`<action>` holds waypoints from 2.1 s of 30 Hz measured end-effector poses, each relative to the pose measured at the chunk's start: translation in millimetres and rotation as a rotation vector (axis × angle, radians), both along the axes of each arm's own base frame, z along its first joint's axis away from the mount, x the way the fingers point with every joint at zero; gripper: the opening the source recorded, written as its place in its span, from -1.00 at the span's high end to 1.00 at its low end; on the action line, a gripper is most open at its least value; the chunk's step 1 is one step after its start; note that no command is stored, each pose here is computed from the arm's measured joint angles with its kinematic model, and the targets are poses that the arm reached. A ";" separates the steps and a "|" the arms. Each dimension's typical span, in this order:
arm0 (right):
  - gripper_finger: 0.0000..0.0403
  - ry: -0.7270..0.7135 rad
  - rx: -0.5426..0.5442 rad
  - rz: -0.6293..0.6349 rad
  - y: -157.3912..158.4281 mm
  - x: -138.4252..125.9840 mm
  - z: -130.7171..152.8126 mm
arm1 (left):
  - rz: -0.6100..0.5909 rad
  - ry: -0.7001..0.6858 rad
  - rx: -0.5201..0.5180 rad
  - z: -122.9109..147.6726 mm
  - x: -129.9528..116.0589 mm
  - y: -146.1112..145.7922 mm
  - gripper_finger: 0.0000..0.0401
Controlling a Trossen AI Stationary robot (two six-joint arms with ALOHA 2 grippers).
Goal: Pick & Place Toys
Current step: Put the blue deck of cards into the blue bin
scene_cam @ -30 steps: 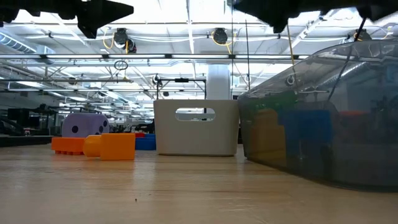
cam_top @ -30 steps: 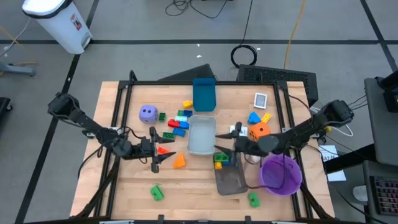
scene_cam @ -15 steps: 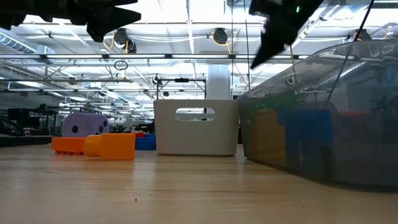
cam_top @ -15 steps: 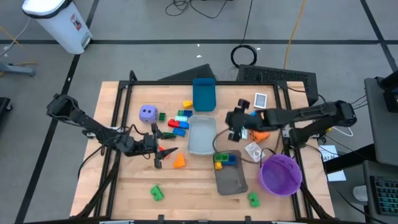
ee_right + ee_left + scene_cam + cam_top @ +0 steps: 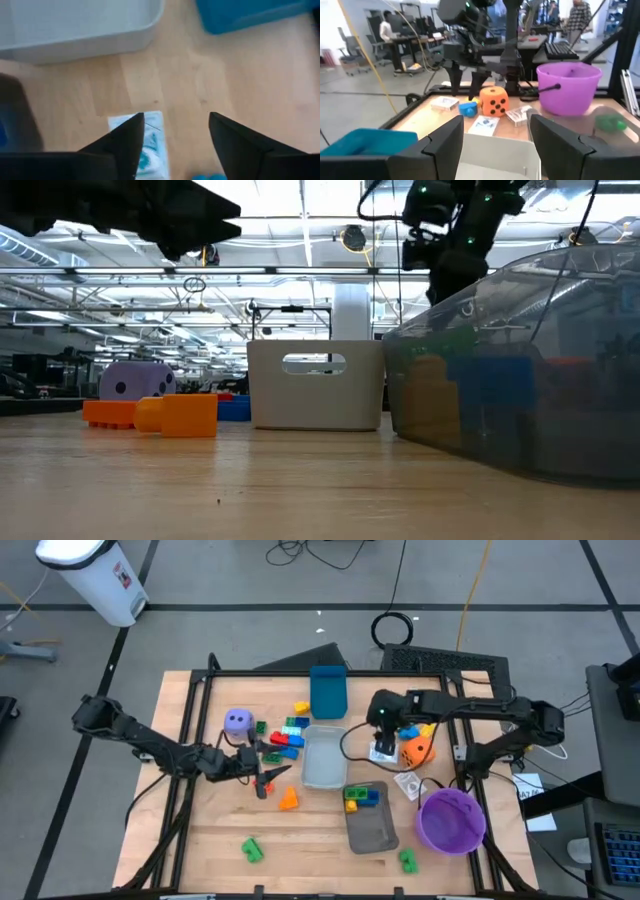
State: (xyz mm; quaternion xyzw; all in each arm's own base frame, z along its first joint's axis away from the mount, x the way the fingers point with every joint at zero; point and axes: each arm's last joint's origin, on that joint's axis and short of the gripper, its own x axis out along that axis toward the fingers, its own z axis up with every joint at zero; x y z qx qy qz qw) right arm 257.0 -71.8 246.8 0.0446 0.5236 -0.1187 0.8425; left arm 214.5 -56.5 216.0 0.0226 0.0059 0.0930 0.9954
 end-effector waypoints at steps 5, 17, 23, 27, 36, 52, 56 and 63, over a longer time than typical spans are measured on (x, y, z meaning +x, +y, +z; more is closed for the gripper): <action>-0.39 0.067 0.029 0.041 4.8 8.0 -15.2 | -0.033 0.013 -0.023 -1.7 2.1 5.2 -0.18; -0.86 0.209 0.045 0.109 10.6 13.9 -42.8 | -0.070 0.028 -0.043 -3.5 3.0 6.9 -0.18; -0.89 0.263 0.068 0.088 12.6 4.7 -56.2 | -0.069 0.031 -0.042 -3.7 2.9 6.9 -0.18; -0.89 0.294 0.088 0.102 16.4 -2.7 -70.5 | -0.069 0.032 -0.042 -3.8 2.9 6.9 -0.18; -0.88 0.297 0.103 0.096 20.8 -9.3 -85.5 | -0.068 0.042 -0.039 -4.9 2.9 7.0 -0.18; -0.87 0.276 0.091 0.105 22.6 -16.3 -102.4 | -0.055 0.045 -0.040 -5.2 3.4 9.6 -0.18; -0.80 0.284 0.062 0.096 21.9 -17.2 -103.2 | -0.055 0.052 -0.041 -5.9 3.4 9.7 -0.18; -0.55 0.281 0.057 0.101 21.3 -17.1 -103.3 | -0.055 0.051 -0.042 -5.8 3.4 9.7 -0.18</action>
